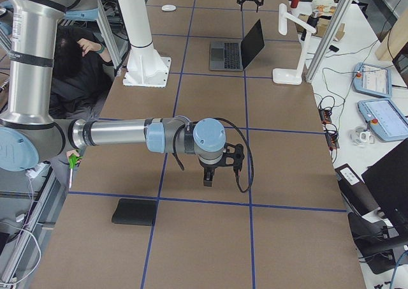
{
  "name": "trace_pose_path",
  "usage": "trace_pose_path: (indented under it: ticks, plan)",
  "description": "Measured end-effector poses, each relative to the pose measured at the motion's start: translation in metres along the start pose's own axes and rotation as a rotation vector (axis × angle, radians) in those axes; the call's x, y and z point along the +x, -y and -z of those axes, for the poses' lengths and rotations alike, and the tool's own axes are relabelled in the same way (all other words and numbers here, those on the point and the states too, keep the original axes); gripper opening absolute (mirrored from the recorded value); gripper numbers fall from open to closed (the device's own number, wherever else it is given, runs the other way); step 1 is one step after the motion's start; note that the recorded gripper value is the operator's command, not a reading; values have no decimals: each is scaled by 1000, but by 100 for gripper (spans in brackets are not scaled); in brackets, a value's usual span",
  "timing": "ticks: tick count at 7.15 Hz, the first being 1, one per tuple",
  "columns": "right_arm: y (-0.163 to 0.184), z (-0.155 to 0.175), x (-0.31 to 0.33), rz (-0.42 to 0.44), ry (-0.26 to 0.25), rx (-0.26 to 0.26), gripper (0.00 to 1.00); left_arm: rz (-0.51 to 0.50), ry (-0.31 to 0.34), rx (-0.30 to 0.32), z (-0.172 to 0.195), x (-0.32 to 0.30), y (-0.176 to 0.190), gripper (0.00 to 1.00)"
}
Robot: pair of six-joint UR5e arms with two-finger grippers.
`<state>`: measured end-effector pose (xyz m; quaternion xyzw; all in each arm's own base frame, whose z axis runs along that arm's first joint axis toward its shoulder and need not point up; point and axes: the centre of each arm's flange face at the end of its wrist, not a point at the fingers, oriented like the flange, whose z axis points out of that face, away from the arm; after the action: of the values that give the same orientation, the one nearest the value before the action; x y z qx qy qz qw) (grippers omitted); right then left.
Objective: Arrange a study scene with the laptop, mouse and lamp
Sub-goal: 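Release the laptop screen and lift the left gripper away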
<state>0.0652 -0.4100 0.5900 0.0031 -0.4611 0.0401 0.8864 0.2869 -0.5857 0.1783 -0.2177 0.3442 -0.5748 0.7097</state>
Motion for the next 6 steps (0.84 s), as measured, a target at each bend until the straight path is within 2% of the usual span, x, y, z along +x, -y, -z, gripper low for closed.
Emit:
trace_pose_path:
  ticks: [4,6]
  plan:
    - [-19,-13,0,31,12,-35,100,-398,-36,76,-1,-27,22,100]
    - [-23,-24,5,113,31,-64,100,-600,-31,90,-1,-33,28,100]
